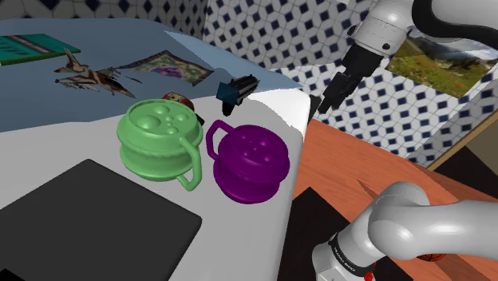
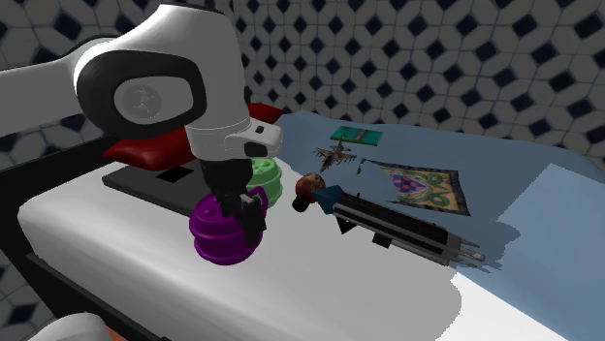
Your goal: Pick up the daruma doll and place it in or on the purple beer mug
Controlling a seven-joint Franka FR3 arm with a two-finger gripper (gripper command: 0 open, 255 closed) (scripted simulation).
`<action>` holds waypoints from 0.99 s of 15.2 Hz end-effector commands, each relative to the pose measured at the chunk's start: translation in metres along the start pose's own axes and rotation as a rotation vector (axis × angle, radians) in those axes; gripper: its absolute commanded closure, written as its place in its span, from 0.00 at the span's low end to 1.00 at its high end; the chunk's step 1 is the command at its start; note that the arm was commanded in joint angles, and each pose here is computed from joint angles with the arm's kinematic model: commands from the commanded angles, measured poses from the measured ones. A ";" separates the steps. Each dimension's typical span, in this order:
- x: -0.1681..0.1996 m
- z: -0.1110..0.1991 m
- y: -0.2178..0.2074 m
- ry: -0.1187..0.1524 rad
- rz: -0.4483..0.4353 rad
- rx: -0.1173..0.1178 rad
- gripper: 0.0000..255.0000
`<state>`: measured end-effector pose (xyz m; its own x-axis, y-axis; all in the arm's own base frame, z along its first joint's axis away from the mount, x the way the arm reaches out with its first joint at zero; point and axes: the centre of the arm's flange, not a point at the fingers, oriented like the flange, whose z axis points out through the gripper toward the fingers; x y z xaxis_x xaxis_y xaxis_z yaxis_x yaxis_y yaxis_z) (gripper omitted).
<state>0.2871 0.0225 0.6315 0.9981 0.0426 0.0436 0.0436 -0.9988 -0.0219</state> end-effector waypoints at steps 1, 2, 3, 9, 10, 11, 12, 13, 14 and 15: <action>0.000 0.000 0.000 0.000 0.000 0.000 0.00; 0.010 0.006 -0.006 0.002 -0.010 -0.002 0.00; 0.020 0.012 -0.011 0.004 -0.020 -0.005 0.00; 0.080 0.049 -0.047 0.015 -0.078 -0.019 0.00; 0.090 0.055 -0.053 0.017 -0.088 -0.022 0.00; 0.100 0.061 -0.060 0.018 -0.098 -0.024 0.00; 0.110 0.067 -0.066 0.020 -0.108 -0.027 0.00; 0.119 0.073 -0.073 0.022 -0.118 -0.029 0.00; 0.129 0.079 -0.079 0.024 -0.127 -0.031 0.00; 0.138 0.085 -0.086 0.026 -0.137 -0.034 0.00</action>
<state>0.4155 0.1087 0.5607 0.9834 0.1685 0.0671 0.1677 -0.9857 0.0171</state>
